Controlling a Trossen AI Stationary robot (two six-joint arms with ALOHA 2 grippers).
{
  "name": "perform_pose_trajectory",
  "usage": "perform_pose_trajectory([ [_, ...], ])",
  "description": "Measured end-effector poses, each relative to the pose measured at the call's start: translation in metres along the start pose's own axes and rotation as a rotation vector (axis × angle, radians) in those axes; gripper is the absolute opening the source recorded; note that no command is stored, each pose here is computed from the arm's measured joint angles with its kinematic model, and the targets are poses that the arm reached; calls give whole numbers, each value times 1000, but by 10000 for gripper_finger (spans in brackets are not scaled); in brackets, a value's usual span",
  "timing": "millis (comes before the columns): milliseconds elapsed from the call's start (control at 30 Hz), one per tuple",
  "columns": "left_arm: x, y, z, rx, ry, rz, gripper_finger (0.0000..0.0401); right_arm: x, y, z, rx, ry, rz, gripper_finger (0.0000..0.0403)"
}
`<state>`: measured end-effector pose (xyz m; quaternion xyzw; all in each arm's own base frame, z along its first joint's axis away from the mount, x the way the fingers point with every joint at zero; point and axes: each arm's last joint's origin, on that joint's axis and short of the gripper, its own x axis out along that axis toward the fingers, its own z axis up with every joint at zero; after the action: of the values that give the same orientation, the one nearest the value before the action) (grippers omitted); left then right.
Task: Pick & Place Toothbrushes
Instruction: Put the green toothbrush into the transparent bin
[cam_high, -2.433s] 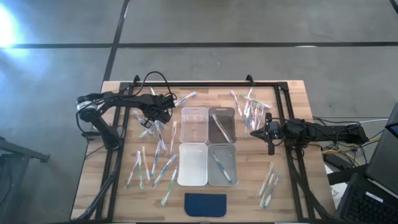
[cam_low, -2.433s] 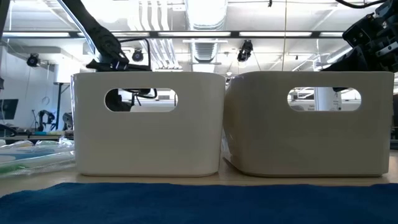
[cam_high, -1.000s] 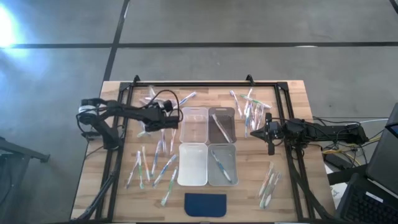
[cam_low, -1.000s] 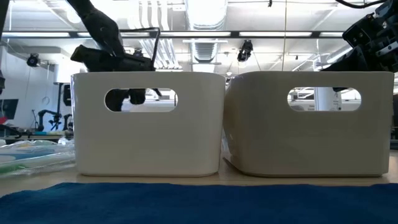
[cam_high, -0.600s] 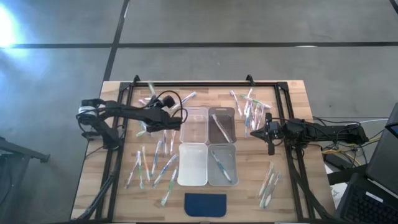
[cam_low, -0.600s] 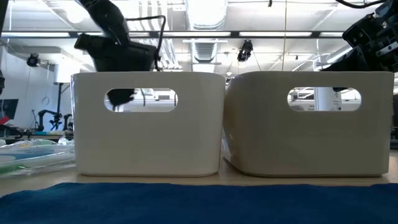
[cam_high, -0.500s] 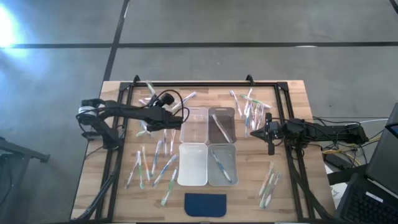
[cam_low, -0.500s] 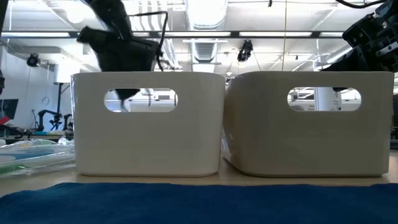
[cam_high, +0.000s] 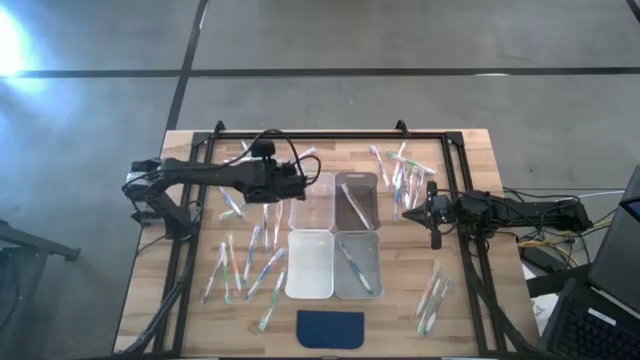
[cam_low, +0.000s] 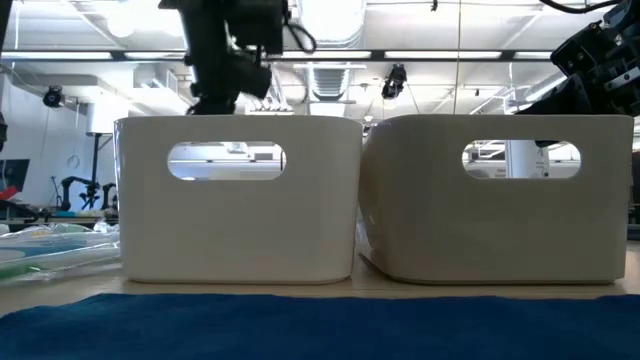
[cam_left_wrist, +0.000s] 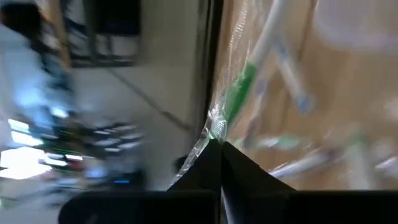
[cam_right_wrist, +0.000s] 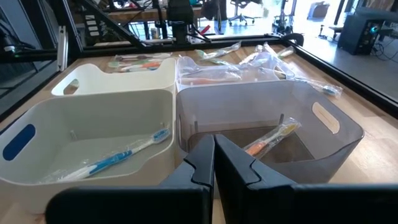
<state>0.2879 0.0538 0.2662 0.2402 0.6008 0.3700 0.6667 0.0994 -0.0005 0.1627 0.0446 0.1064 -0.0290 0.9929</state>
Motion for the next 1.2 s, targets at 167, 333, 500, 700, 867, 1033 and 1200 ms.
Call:
perform_pose_trajectory([
  [167, -14, 12, 12, -230, -50, -148, 0, 0, 0, 0, 0, 0, 0, 8],
  [333, -26, 21, 25, -378, -118, -319, 0, 0, 0, 0, 3, 0, 0, 8],
  [500, -37, 27, 37, -473, -190, -504, 0, 0, 0, 0, 5, 0, 0, 8],
  [700, -46, 34, 45, -595, -229, -640, 0, 0, 0, 0, 0, 0, 0, 8],
  [867, -47, 35, 49, -695, -224, -745, 0, 0, 0, 0, 0, 0, 0, 8],
  [1033, -44, 35, 51, -759, -197, -757, 0, 0, 0, 0, 4, 0, 0, 8],
  [1200, -32, 43, 50, -873, -142, -768, 0, 0, 0, 0, 4, 1, 0, 8],
])
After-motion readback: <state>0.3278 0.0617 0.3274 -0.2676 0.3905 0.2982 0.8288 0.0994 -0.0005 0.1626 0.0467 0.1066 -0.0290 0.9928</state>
